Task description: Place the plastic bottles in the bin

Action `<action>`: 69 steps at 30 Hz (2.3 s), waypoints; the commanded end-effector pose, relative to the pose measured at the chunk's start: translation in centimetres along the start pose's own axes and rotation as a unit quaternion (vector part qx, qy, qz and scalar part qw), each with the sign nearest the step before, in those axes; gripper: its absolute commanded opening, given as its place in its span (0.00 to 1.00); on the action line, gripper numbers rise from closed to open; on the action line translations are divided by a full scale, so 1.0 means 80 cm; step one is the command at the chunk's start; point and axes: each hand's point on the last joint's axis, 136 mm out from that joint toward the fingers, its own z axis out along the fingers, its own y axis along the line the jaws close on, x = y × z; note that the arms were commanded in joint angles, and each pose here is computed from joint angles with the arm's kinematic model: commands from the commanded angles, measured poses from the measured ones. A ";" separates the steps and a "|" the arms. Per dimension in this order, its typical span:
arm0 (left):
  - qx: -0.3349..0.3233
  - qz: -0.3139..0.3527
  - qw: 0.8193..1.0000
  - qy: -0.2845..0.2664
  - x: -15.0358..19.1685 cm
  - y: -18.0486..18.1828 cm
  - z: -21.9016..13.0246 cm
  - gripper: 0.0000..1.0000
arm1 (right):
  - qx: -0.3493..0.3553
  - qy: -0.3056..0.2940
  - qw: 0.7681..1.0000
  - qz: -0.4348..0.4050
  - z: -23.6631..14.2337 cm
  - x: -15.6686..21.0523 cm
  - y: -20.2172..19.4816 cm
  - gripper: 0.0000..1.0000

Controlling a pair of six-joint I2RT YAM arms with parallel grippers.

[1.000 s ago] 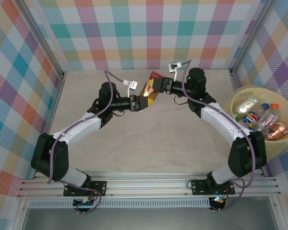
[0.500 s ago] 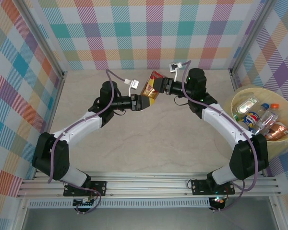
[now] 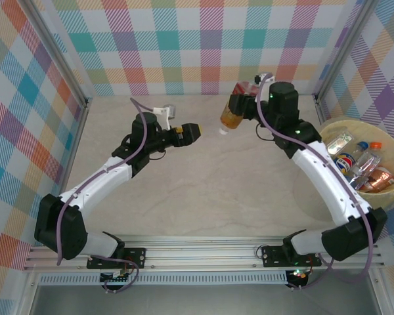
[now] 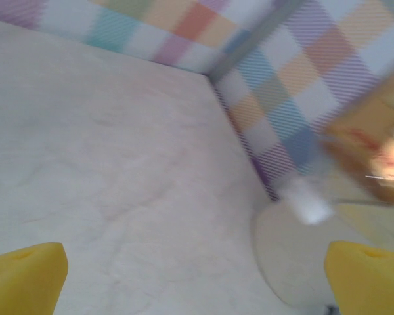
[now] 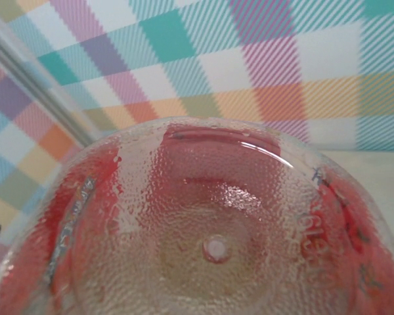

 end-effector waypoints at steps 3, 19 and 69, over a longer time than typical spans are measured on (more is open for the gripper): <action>-0.105 -0.002 0.994 -0.023 0.001 0.049 -0.002 1.00 | 0.139 -0.012 0.986 -0.091 -0.084 -0.050 -0.053 0.55; -0.089 -0.035 0.995 0.006 0.008 0.054 0.038 1.00 | 0.332 0.034 0.942 0.034 -0.257 -0.057 -0.202 0.53; -0.093 -0.080 0.989 0.077 0.024 0.044 0.096 1.00 | 0.295 0.104 0.935 0.168 -0.236 0.018 -0.257 0.92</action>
